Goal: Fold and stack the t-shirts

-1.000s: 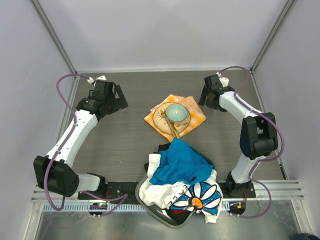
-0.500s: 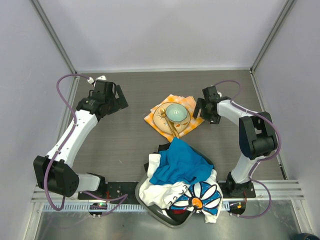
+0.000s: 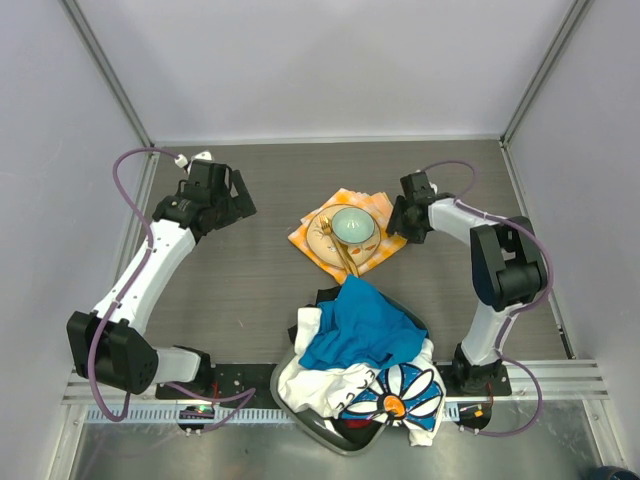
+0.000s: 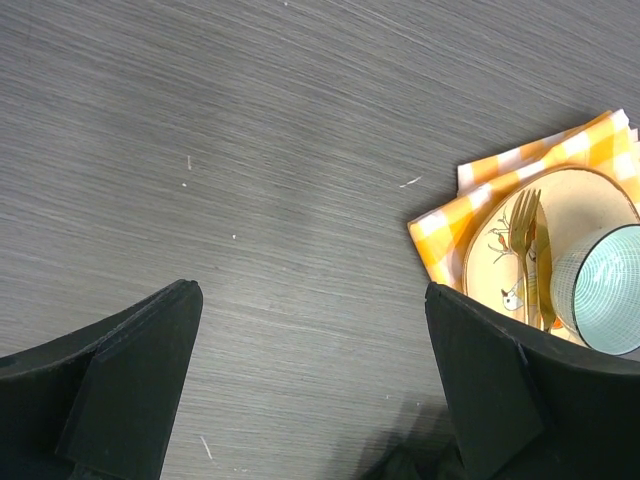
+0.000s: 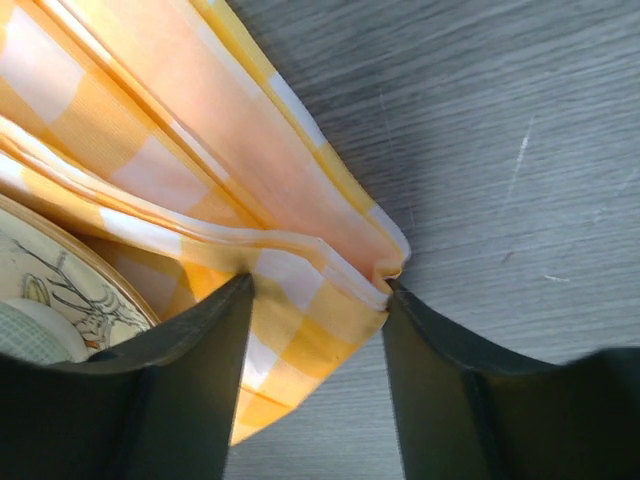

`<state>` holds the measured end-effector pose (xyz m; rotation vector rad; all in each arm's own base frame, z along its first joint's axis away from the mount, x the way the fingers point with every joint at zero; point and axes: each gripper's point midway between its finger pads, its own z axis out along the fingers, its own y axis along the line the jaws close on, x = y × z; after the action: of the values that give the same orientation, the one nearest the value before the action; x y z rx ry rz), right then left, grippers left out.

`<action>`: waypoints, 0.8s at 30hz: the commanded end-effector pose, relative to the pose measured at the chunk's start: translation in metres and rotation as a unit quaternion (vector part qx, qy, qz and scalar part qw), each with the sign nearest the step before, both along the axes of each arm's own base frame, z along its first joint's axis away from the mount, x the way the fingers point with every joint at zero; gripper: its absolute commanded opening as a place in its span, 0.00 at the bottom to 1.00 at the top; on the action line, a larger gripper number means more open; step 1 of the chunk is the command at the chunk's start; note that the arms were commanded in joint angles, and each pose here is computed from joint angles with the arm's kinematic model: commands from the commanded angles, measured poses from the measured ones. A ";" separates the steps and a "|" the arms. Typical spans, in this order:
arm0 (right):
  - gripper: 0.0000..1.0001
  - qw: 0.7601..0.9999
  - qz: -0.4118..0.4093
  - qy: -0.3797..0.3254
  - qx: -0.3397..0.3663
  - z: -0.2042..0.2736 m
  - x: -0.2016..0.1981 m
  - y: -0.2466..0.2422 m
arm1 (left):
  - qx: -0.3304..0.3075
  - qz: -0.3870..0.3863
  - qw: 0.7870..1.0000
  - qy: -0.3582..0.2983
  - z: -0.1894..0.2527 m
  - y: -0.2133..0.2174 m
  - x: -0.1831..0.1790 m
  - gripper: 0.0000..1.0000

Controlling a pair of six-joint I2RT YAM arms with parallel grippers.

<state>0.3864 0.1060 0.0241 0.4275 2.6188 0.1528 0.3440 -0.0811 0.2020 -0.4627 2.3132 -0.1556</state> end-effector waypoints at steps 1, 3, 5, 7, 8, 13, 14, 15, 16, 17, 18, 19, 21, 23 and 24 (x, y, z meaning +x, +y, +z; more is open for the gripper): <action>0.51 1.000 -0.013 -0.001 -0.011 -0.012 0.011 -0.002 | 0.006 0.006 1.000 -0.011 0.007 0.003 -0.001 1.00; 0.37 1.000 -0.015 0.003 -0.014 -0.015 0.011 -0.003 | 0.007 0.006 1.000 -0.010 0.006 0.004 -0.001 1.00; 0.26 0.999 -0.021 0.010 -0.022 -0.021 0.009 -0.006 | 0.009 0.006 1.000 -0.008 0.005 0.004 -0.002 1.00; 0.02 0.999 -0.028 0.018 -0.030 -0.026 0.009 -0.009 | 0.011 0.007 1.000 -0.009 0.006 0.005 -0.002 1.00; 0.01 0.999 -0.033 0.022 -0.037 -0.029 0.009 -0.012 | 0.011 0.007 1.000 -0.009 0.006 0.005 -0.002 1.00; 0.01 0.997 -0.057 0.022 -0.053 -0.030 0.022 -0.024 | 0.011 0.007 1.000 -0.006 0.004 0.005 -0.002 1.00; 0.01 0.996 -0.064 0.021 -0.053 -0.031 0.028 -0.026 | 0.012 0.006 1.000 -0.005 0.003 0.004 -0.002 1.00; 0.01 0.996 -0.072 0.020 -0.056 -0.031 0.032 -0.030 | 0.012 0.007 1.000 -0.004 0.003 0.005 -0.002 1.00; 0.01 0.994 -0.086 0.025 -0.059 -0.031 0.034 -0.040 | 0.012 0.007 1.000 -0.004 0.003 0.005 -0.002 1.00; 0.01 0.993 -0.095 0.025 -0.059 -0.033 0.041 -0.044 | 0.012 0.007 1.000 -0.005 0.003 0.005 -0.002 1.00; 0.01 0.993 -0.103 0.026 -0.059 -0.033 0.044 -0.049 | 0.012 0.007 1.000 -0.004 0.002 0.005 -0.002 1.00; 0.01 0.991 -0.114 0.029 -0.059 -0.034 0.046 -0.057 | 0.011 0.007 1.000 -0.006 0.003 0.005 -0.002 1.00; 0.01 0.990 -0.125 0.031 -0.063 -0.037 0.056 -0.065 | 0.012 0.007 1.000 -0.004 0.002 0.005 -0.001 1.00; 0.01 0.988 -0.137 0.031 -0.065 -0.036 0.065 -0.073 | 0.012 0.007 1.000 -0.003 0.000 0.005 -0.001 1.00; 0.01 0.987 -0.140 0.039 -0.069 -0.043 0.065 -0.077 | 0.012 0.007 1.000 -0.003 0.000 0.005 -0.001 1.00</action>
<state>0.4463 0.0932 0.0223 0.5809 2.6079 0.1489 0.3425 -0.0781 0.1999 -0.4644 2.3183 -0.1339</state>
